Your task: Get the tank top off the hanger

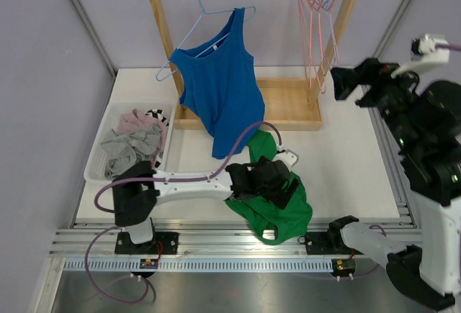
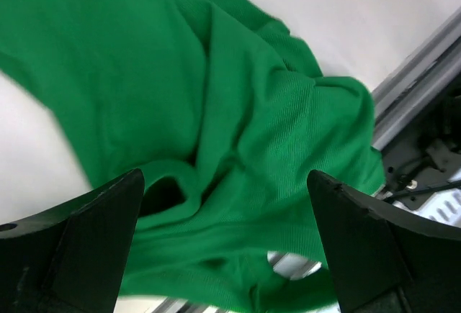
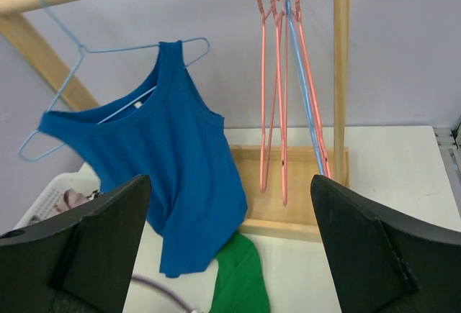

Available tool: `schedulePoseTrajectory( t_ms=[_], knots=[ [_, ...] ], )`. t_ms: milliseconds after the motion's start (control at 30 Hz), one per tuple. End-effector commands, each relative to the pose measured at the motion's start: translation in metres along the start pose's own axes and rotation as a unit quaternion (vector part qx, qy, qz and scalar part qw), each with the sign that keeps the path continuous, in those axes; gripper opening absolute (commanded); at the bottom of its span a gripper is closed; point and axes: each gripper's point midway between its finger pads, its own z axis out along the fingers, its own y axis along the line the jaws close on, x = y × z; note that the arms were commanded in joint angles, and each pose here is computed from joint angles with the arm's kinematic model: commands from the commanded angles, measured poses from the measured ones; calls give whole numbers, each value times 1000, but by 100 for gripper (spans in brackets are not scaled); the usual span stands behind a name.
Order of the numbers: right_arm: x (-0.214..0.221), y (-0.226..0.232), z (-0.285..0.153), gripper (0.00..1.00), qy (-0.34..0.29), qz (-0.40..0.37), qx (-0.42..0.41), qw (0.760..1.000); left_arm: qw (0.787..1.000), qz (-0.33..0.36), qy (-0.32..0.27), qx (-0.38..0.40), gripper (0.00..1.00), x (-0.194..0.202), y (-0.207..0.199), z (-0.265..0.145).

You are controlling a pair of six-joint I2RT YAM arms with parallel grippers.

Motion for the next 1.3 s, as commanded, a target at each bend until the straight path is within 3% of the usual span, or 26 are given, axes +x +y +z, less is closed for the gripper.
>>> schedulePoseTrajectory(
  t_ms=[0,167,233,267,300,333,433,567,633,733,1067,1267],
  knots=[
    [11,3,-47,99,-3,-3,-38,999,999,-12,1,34,99,-3,-30,19],
    [39,11,-81,99,4,2,-90,996,998,-1,70,-11,99,44,-23,63],
    [39,14,-96,99,-3,2,-106,994,996,1,88,-27,91,59,-17,70],
    [38,17,-101,99,-6,3,-117,993,994,3,100,-37,77,69,-11,75],
    [35,18,-109,99,-15,3,-123,992,994,2,103,-37,39,72,-12,75],
    [35,20,-111,99,-18,2,-129,992,994,1,99,-43,23,71,-10,74],
    [30,17,-119,100,-32,1,-124,992,996,3,79,-51,0,59,-9,56],
    [25,12,-123,100,-49,3,-112,993,994,4,0,-112,0,4,13,2],
    [25,11,-123,99,-50,4,-110,993,990,-5,-44,-137,0,-28,25,-44],
    [24,10,-121,100,-52,3,-108,993,967,-17,-125,-222,0,-71,66,-114],
    [21,11,-108,100,-53,-1,-105,993,891,-84,-242,-376,0,-129,179,-297],
    [21,15,-96,99,-47,2,-108,993,848,-137,-265,-439,0,-132,248,-360]
  ],
)
